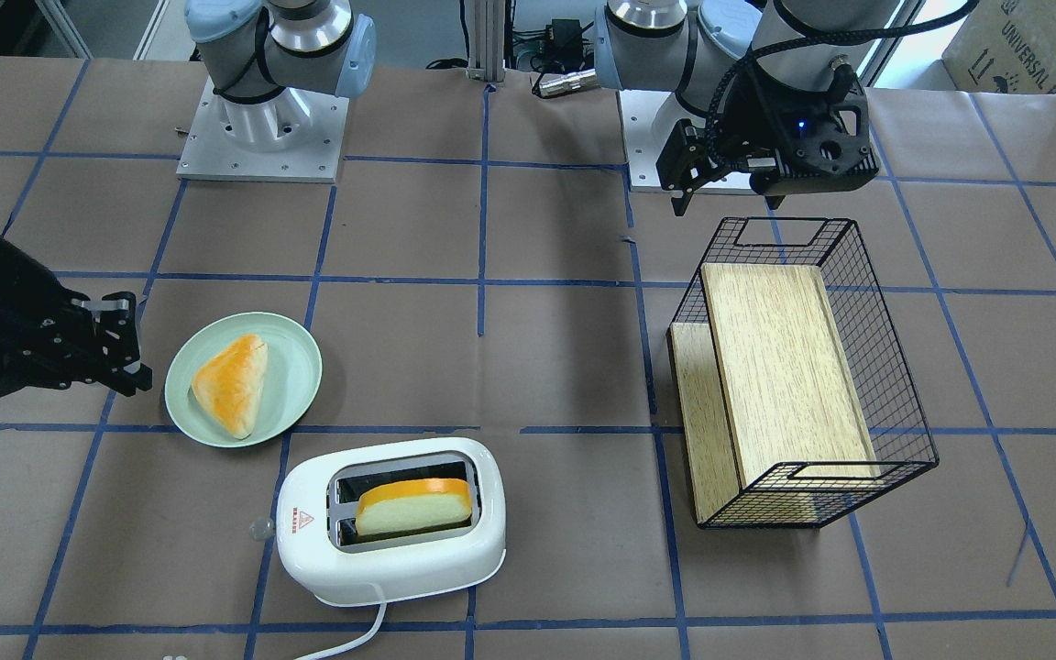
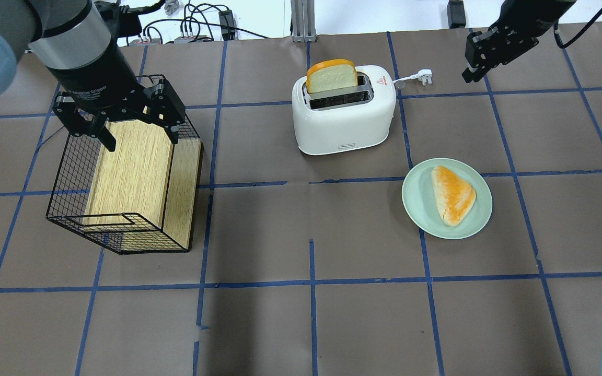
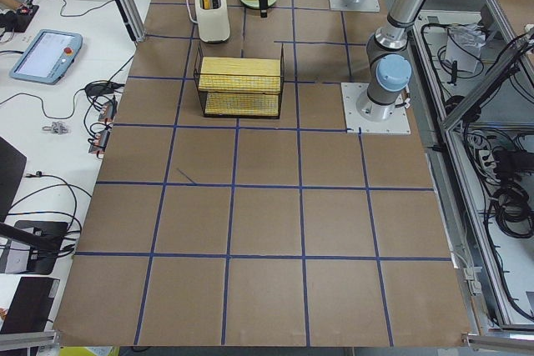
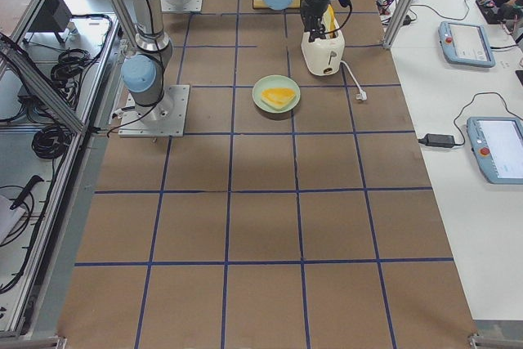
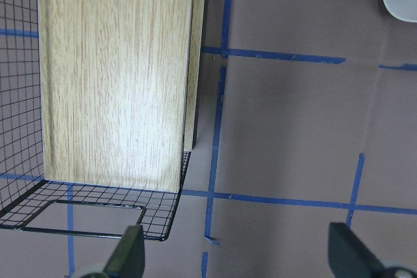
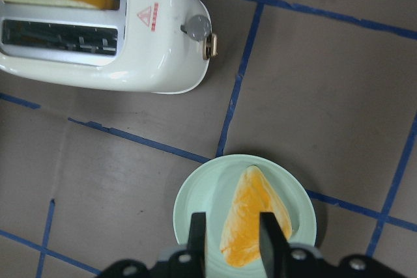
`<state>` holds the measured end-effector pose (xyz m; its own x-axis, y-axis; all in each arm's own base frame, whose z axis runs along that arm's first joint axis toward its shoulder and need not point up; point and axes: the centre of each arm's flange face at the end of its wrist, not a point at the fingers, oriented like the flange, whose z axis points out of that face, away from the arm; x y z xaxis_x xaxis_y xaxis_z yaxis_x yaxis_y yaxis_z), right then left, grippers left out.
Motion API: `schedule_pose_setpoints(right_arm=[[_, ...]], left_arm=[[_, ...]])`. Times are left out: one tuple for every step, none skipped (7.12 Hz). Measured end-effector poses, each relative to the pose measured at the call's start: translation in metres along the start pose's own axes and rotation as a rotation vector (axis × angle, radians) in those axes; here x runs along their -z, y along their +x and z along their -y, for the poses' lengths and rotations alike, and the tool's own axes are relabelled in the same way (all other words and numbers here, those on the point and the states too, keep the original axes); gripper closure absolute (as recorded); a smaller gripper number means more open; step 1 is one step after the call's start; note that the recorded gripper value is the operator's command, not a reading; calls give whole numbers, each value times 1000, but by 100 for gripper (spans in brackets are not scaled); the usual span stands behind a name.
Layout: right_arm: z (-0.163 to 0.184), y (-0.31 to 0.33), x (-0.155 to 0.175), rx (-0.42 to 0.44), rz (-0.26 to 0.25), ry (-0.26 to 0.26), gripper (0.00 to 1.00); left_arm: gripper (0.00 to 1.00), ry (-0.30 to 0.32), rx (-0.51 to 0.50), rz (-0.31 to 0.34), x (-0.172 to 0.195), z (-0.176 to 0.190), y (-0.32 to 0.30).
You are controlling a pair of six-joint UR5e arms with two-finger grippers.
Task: Press toaster with right arm
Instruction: 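Move the right gripper toward the side lever of the white toaster, then lower the right gripper onto the toaster lever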
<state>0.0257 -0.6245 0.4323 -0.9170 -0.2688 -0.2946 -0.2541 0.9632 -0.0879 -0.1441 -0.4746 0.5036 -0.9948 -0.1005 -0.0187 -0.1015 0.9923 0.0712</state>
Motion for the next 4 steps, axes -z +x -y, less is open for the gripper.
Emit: schedule_pose_setpoints(right_arm=[[15,14,-17,-12,71,12,98],[31,24,-35,-28,138,21,98],[45,32,-50,-40,195,27,98],[56,37,-65,-48,240,30,98]], left_arm=[[0,-1,0,0,0,0,0],[0,-1,0,0,0,0,0],[0,-1,0,0,0,0,0],[0,0,0,0,0,0,0]])
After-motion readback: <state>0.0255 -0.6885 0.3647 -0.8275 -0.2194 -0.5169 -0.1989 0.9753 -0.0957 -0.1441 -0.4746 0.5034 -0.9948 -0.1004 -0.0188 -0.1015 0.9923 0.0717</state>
